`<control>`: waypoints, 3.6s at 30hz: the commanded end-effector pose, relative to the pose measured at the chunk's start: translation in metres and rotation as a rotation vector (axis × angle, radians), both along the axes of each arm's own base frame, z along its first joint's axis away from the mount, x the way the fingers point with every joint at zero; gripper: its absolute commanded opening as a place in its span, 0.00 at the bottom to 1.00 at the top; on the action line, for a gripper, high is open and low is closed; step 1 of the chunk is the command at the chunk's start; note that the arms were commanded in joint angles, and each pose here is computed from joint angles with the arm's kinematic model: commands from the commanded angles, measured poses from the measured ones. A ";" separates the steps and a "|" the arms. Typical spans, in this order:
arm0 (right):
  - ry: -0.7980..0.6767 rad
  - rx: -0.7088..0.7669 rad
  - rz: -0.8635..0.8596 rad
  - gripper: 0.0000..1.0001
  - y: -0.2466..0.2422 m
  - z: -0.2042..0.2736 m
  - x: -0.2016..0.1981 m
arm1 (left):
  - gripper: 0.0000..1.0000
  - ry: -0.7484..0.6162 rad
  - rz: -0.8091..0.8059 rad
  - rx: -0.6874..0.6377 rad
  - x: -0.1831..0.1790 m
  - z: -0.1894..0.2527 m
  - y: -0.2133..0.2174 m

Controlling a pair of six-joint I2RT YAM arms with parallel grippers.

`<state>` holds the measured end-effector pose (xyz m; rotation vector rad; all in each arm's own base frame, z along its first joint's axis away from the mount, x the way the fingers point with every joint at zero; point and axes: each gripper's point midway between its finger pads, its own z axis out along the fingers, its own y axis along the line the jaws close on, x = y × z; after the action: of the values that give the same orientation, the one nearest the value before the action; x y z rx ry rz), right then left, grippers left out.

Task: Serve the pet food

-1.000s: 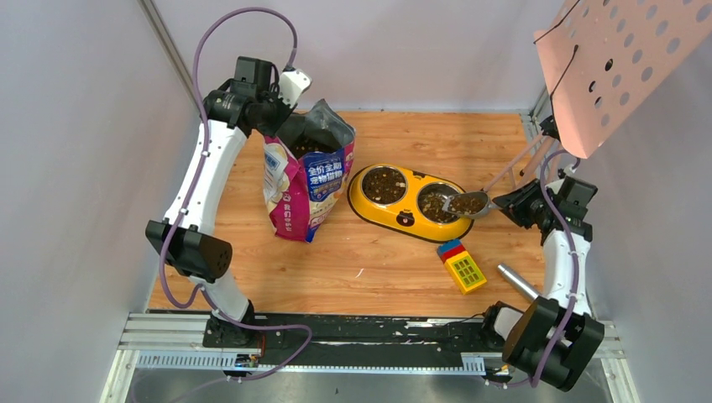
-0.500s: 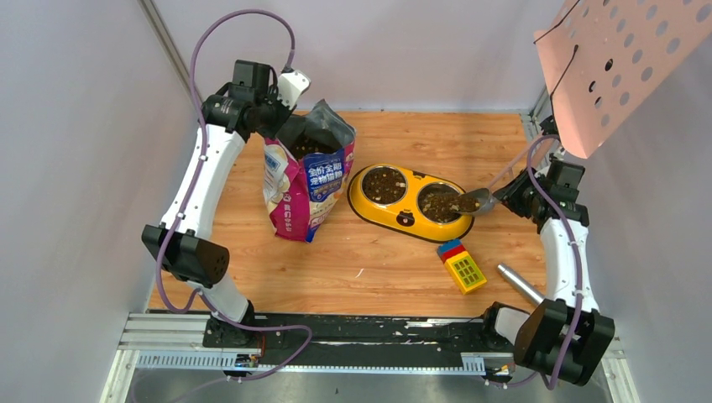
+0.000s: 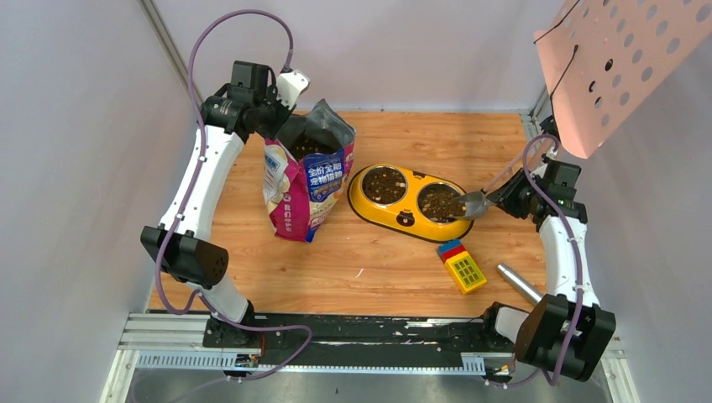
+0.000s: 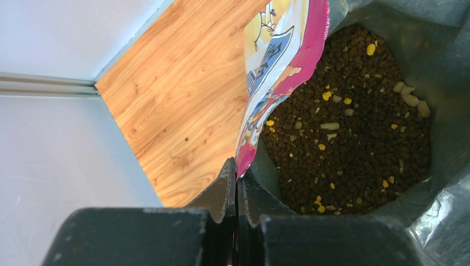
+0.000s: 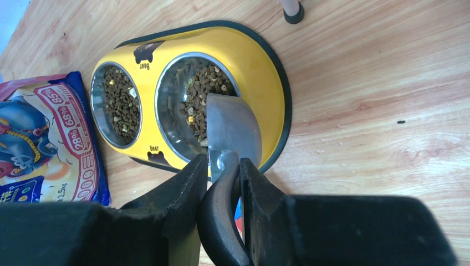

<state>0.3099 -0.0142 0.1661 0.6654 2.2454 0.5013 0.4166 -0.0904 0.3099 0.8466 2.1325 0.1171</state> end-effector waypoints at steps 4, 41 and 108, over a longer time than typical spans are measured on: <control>-0.040 0.121 0.077 0.00 0.026 0.006 -0.002 | 0.00 -0.183 -0.023 -0.105 0.010 0.054 -0.012; -0.327 -0.543 0.554 0.00 0.078 0.052 0.028 | 0.00 -0.156 -0.050 -0.147 0.022 0.052 -0.025; 0.072 0.201 0.771 0.45 0.181 -0.086 -0.047 | 0.00 -0.112 -0.007 -0.165 -0.021 0.048 -0.013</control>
<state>0.2459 0.1871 0.0750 -0.0674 2.5124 1.2771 0.4047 -0.1017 0.3091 0.7780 2.1538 -0.0059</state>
